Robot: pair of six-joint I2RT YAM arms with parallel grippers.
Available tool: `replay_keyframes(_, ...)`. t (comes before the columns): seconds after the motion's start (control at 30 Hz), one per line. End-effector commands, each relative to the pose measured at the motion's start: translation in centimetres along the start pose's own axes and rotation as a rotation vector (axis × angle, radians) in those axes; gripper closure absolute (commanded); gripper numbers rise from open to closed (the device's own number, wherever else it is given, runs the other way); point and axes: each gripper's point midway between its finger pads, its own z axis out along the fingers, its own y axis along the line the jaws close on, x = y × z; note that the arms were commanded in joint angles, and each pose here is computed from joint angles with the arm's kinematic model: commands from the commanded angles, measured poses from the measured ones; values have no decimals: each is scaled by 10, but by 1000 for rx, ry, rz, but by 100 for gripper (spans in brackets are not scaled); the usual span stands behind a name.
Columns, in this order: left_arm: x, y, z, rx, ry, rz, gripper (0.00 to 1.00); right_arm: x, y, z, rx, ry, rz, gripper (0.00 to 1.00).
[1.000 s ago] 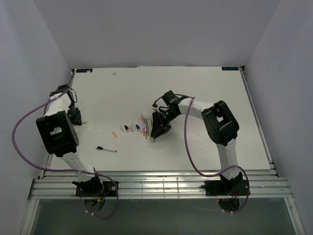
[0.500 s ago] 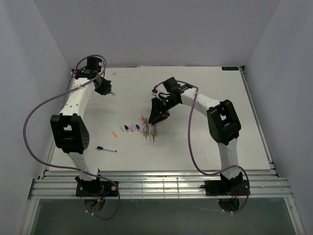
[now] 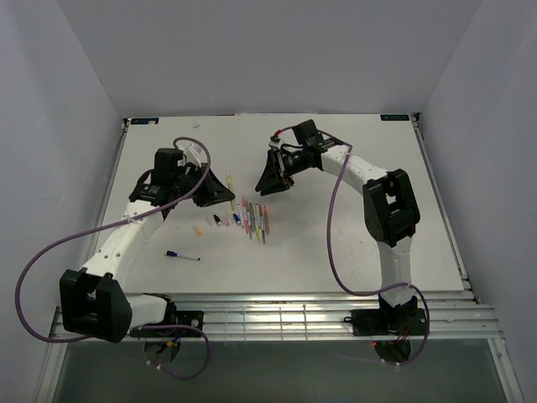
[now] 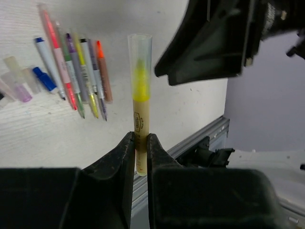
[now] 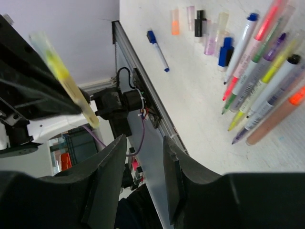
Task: Open the pen caps
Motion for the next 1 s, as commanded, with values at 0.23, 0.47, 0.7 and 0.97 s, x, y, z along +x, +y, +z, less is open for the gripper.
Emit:
replay_keyframes(0.23,15,-37,-7,216,19,141,100,-10,87,3,-208,-51,-166,58)
replay_keyframes(0.47,9,-38,-2,211,15,119,100,-17,101,3,-258,-94,-179,60)
replay_keyframes(0.7,3,-36,2,190,2,94,100,-18,108,7,-279,-105,-181,64)
replay_keyframes(0.97,-4,-40,0,189,-23,97,100,-8,106,21,-272,-85,-177,66)
